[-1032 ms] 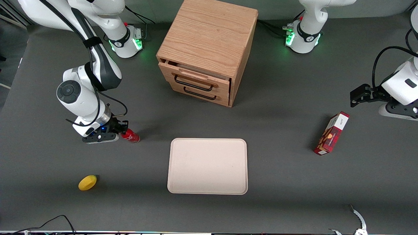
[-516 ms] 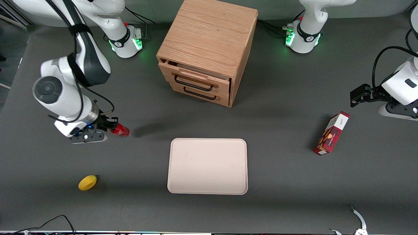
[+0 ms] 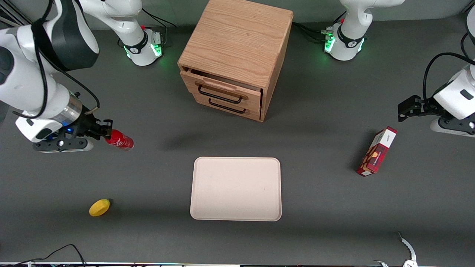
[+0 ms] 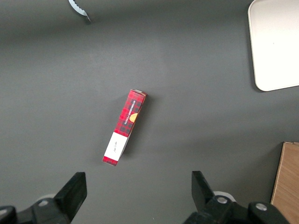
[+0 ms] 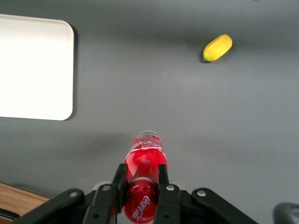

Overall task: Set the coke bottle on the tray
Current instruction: 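Lift the bottle and carry it over the cream tray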

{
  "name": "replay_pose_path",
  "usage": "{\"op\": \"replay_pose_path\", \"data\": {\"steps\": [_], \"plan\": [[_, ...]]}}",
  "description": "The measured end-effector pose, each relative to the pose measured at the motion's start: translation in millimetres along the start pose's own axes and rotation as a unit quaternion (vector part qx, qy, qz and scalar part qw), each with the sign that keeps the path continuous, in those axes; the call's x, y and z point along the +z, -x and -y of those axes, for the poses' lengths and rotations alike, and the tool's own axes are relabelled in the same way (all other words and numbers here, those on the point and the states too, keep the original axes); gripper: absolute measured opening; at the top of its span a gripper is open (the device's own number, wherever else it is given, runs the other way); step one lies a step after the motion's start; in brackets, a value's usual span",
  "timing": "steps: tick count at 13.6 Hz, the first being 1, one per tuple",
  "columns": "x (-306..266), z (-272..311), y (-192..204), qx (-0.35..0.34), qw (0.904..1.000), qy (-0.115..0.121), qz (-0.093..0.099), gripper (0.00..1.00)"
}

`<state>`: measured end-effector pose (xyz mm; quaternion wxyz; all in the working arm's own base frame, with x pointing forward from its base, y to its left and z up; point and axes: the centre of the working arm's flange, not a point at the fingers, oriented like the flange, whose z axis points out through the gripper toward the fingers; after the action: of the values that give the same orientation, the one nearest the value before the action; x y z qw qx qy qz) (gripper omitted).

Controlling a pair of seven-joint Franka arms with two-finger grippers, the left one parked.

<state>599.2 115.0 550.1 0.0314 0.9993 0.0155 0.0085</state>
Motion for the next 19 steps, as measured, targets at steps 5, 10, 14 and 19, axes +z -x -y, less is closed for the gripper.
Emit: {"op": "replay_pose_path", "data": {"steps": [5,10,14,19], "plan": [[-16,6,-7,0.000,0.9997,-0.020,-0.015,0.30],[-16,81,-33,-0.030,0.9975,-0.059,-0.027,0.30],[17,146,-61,-0.033,0.9970,-0.067,-0.022,0.30],[79,179,-107,-0.020,0.9975,-0.036,-0.057,0.30]]}}
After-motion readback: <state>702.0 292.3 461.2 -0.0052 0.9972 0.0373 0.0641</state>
